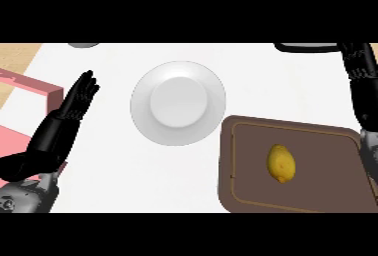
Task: Pick the lemon from the tray and place it in the plate
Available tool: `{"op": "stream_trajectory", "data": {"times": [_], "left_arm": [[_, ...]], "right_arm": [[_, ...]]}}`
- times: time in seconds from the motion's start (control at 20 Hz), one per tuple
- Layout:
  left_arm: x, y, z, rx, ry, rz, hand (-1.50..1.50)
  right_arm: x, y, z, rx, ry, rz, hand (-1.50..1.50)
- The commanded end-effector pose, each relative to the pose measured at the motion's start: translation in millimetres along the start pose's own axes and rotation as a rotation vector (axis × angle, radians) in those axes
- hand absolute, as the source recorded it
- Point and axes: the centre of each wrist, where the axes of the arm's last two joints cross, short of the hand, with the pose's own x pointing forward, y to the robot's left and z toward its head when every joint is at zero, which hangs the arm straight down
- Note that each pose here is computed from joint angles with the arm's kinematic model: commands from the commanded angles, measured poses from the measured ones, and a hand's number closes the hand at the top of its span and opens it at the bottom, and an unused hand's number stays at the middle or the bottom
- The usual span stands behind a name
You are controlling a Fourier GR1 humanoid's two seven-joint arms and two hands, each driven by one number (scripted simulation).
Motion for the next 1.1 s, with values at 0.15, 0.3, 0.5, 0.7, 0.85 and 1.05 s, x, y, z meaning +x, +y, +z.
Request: {"op": "stream_trajectory", "data": {"times": [0.15,0.3,0.5,0.7,0.85,1.05], "left_arm": [[-17,7,3,0.097,0.153,-0.062,0.0],[-23,12,6,0.099,0.202,-0.074,0.0],[-34,4,4,0.137,0.293,-0.055,0.0],[-37,6,-7,0.13,0.319,-0.056,0.0],[-42,8,-10,0.151,0.321,-0.058,0.0],[-38,3,-10,0.162,0.326,-0.056,0.0]], "right_arm": [[1,58,-2,-0.35,0.276,-0.187,-1.5],[-38,10,28,-0.026,0.285,0.411,-1.5],[-57,81,56,-0.346,0.582,0.294,-1.5],[-33,169,84,-0.355,0.555,0.247,-1.5],[-38,181,113,-0.325,0.53,0.394,-1.5],[-21,154,81,-0.358,0.493,0.566,-1.5]]}}
